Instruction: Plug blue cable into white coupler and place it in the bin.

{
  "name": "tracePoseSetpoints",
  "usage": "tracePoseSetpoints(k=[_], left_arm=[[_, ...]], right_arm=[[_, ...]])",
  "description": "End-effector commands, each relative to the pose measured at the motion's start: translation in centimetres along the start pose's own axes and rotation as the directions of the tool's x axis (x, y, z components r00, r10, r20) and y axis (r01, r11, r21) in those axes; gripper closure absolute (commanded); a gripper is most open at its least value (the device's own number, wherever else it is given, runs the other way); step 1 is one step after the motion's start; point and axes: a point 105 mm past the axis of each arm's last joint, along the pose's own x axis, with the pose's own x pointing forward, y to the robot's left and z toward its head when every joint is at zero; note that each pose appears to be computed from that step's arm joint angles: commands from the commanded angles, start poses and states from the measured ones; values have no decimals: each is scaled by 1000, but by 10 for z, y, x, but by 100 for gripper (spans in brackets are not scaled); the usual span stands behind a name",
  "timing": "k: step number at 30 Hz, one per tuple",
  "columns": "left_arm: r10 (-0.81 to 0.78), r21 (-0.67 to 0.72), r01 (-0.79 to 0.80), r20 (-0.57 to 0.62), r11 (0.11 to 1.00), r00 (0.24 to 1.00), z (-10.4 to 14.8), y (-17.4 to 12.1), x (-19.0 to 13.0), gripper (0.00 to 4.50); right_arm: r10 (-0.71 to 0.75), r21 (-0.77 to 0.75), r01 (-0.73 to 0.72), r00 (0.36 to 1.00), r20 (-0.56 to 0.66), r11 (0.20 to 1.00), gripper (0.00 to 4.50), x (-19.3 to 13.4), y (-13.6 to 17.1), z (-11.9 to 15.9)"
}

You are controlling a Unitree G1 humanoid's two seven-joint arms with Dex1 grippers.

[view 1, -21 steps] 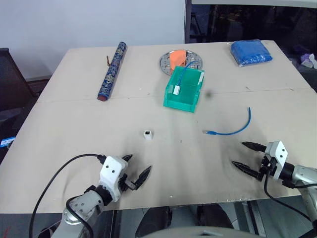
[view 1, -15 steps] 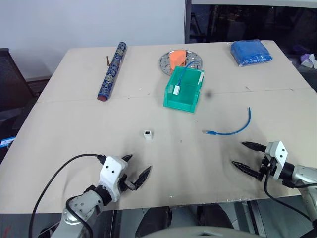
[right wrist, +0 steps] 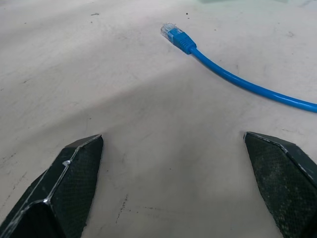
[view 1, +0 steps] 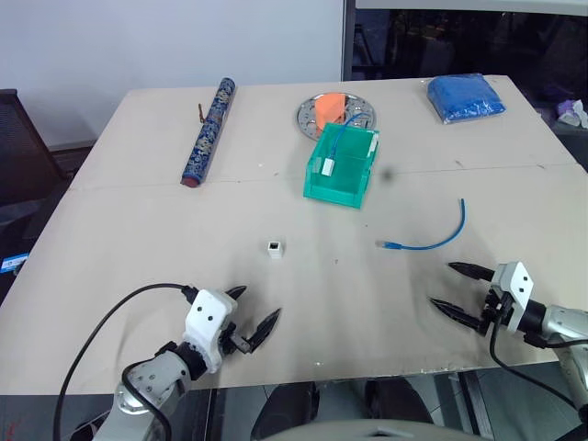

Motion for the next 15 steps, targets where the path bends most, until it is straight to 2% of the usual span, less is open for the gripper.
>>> tracePoseSetpoints(k=[1,5,10,15], left_arm=[[-87,-36,86,-18,996,996,-7,-16,3,0],[-153,-25,155,50,988,987,17,-17,4,0],[-317,120,306,88,944,944,58,-23,7,0],[-437,259,413,40,873,899,82,-24,7,0]], right_arm=[[1,-14,-1,1000,16,1000,2,3,-3,6],[34,-50,-31,998,57,998,2,16,-3,22],[92,-106,-81,990,105,991,2,48,-4,45],[119,-160,-114,993,23,980,2,82,-9,47]])
